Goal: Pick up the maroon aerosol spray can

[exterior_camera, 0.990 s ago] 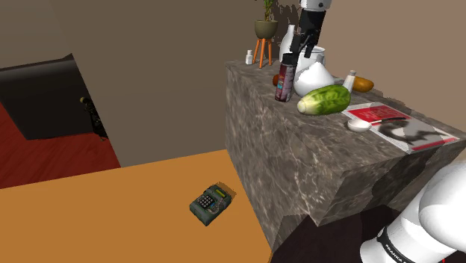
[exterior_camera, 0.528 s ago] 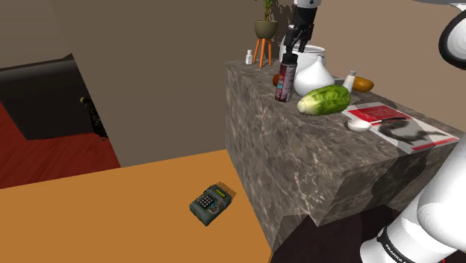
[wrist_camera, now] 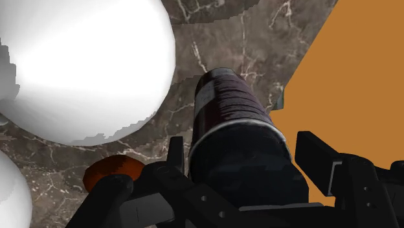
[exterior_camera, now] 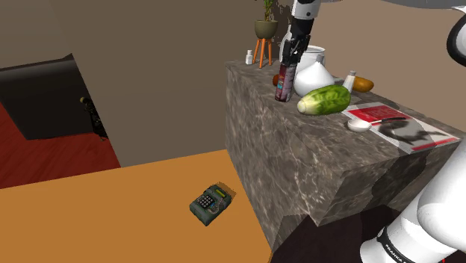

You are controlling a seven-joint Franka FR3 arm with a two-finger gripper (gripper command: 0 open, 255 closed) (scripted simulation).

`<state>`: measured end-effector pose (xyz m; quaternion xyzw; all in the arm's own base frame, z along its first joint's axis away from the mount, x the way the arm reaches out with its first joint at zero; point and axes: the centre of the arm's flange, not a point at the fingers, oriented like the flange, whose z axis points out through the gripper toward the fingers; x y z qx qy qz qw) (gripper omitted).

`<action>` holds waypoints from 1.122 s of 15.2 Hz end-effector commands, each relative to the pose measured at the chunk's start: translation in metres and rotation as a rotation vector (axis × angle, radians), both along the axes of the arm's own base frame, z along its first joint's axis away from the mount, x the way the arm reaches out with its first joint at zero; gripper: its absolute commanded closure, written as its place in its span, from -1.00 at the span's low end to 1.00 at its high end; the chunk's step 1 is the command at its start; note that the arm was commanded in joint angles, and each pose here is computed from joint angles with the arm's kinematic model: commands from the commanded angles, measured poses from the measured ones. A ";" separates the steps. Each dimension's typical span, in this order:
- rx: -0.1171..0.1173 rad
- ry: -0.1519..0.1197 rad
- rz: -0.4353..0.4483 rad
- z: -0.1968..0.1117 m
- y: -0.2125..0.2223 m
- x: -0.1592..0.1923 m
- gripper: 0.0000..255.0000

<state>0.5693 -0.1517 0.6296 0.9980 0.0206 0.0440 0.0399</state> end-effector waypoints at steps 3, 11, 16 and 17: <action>0.000 0.001 -0.001 -0.002 0.000 -0.001 1.00; 0.000 0.001 -0.001 0.010 0.000 0.000 1.00; 0.000 0.001 -0.001 0.036 0.000 0.000 1.00; 0.000 0.001 -0.001 0.042 0.000 0.000 1.00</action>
